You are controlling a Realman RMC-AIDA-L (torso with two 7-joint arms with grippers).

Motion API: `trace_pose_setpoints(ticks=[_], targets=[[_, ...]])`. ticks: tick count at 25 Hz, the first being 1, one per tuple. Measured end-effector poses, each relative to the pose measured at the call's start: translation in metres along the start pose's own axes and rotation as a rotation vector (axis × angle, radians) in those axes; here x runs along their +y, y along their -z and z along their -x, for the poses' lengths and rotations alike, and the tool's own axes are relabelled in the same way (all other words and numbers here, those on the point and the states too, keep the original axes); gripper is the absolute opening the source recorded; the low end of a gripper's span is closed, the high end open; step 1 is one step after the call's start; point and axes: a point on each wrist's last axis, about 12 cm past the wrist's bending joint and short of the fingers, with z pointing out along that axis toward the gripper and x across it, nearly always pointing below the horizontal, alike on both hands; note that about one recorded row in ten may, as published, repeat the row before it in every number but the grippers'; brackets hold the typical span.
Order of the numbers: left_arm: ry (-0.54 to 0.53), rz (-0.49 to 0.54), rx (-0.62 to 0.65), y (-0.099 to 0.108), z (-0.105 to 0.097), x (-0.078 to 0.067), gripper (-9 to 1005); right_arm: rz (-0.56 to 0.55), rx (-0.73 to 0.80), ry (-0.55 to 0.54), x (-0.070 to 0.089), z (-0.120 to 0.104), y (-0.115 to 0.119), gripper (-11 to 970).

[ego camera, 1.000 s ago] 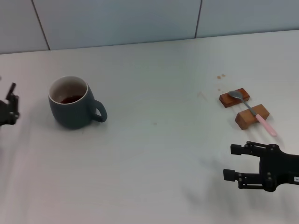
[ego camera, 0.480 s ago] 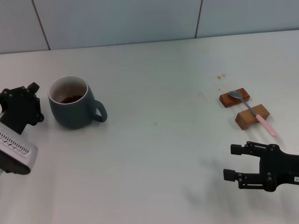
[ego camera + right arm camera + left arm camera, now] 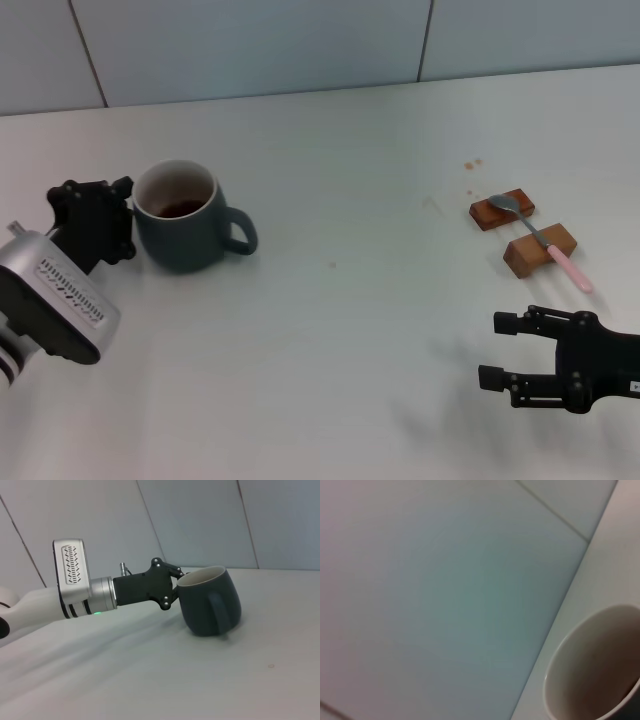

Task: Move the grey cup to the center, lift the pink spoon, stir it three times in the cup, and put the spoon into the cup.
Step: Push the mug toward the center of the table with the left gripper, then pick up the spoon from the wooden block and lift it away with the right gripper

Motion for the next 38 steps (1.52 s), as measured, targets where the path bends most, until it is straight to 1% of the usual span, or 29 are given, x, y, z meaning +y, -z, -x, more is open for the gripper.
trace_pose_setpoints(ticks=[3, 4, 5, 8, 9, 11, 14, 15, 17, 18, 21, 22, 26, 27, 28, 29, 30, 31, 33, 34, 35, 36, 37, 38], targets=[[0.0, 0.0, 0.0, 0.0, 0.0, 0.0, 11, 0.0, 0.0, 0.0, 0.0, 0.0, 0.0, 768], [-0.017, -0.022, -0.029, -0.002, 0.005, -0.002, 12, 0.0, 0.0, 0.0, 0.0, 0.0, 0.0, 767], [-0.039, -0.06, -0.066, -0.003, 0.011, -0.007, 13, 0.0, 0.0, 0.0, 0.0, 0.0, 0.0, 766], [-0.039, -0.06, -0.066, -0.003, 0.011, -0.007, 16, 0.0, 0.0, 0.0, 0.0, 0.0, 0.0, 763], [-0.053, -0.09, -0.097, -0.004, 0.016, -0.012, 18, 0.0, 0.0, 0.0, 0.0, 0.0, 0.0, 762], [-0.064, -0.118, -0.127, -0.006, 0.022, -0.016, 20, 0.0, 0.0, 0.0, 0.0, 0.0, 0.0, 760], [-0.062, -0.13, -0.144, -0.007, 0.027, -0.019, 23, 0.0, 0.0, 0.0, 0.0, 0.0, 0.0, 757], [-0.049, -0.136, -0.176, -0.008, 0.034, -0.022, 24, 0.0, 0.0, 0.0, 0.0, 0.0, 0.0, 756], [-0.049, -0.136, -0.176, -0.008, 0.034, -0.022, 27, 0.0, 0.0, -0.001, 0.0, 0.0, 0.0, 754], [-0.043, -0.15, -0.207, -0.007, 0.04, -0.026, 28, 0.0, 0.0, -0.001, 0.0, 0.0, 0.0, 753], [-0.039, -0.161, -0.226, -0.006, 0.044, -0.029, 31, 0.0, 0.0, -0.002, 0.001, -0.001, 0.0, 749], [-0.034, -0.174, -0.249, -0.006, 0.05, -0.033, 33, 0.0, 0.0, -0.002, 0.001, -0.001, 0.0, 748], [-0.034, -0.174, -0.249, -0.006, 0.05, -0.033, 37, -0.002, -0.002, -0.003, 0.001, -0.001, 0.0, 744], [0.0, -0.204, -0.286, -0.005, 0.058, -0.039, 38, -0.002, -0.006, -0.005, 0.001, -0.002, 0.0, 743], [0.075, -0.175, -0.278, -0.003, 0.057, -0.036, 39, -0.006, -0.017, -0.009, 0.002, -0.004, -0.001, 742], [0.075, -0.175, -0.278, -0.003, 0.057, -0.036, 41, -0.006, -0.017, -0.009, 0.002, -0.004, -0.001, 741], [0.243, -0.082, -0.262, 0.004, 0.052, -0.029, 42, -0.024, -0.032, -0.021, 0.001, -0.006, -0.001, 740], [0.243, -0.082, -0.262, 0.004, 0.052, -0.029, 43, -0.024, -0.032, -0.021, 0.001, -0.006, -0.001, 739], [0.415, 0.0, -0.259, 0.012, 0.046, -0.02, 45, -0.069, -0.065, -0.046, -0.001, -0.008, 0.001, 737], [0.469, 0.021, -0.259, 0.014, 0.043, -0.017, 46, -0.097, -0.089, -0.063, -0.002, -0.009, 0.002, 736], [0.622, 0.052, -0.263, 0.022, 0.033, -0.01, 47, -0.155, -0.159, -0.11, -0.003, -0.012, 0.005, 735], [0.622, 0.052, -0.263, 0.022, 0.033, -0.01, 49, -0.155, -0.159, -0.11, -0.003, -0.012, 0.005, 734], [0.73, 0.04, -0.265, 0.026, 0.025, -0.005, 50, -0.204, -0.232, -0.151, -0.004, -0.014, 0.008, 733], [0.73, 0.04, -0.265, 0.026, 0.025, -0.005, 51, -0.204, -0.232, -0.151, -0.004, -0.014, 0.008, 732]])
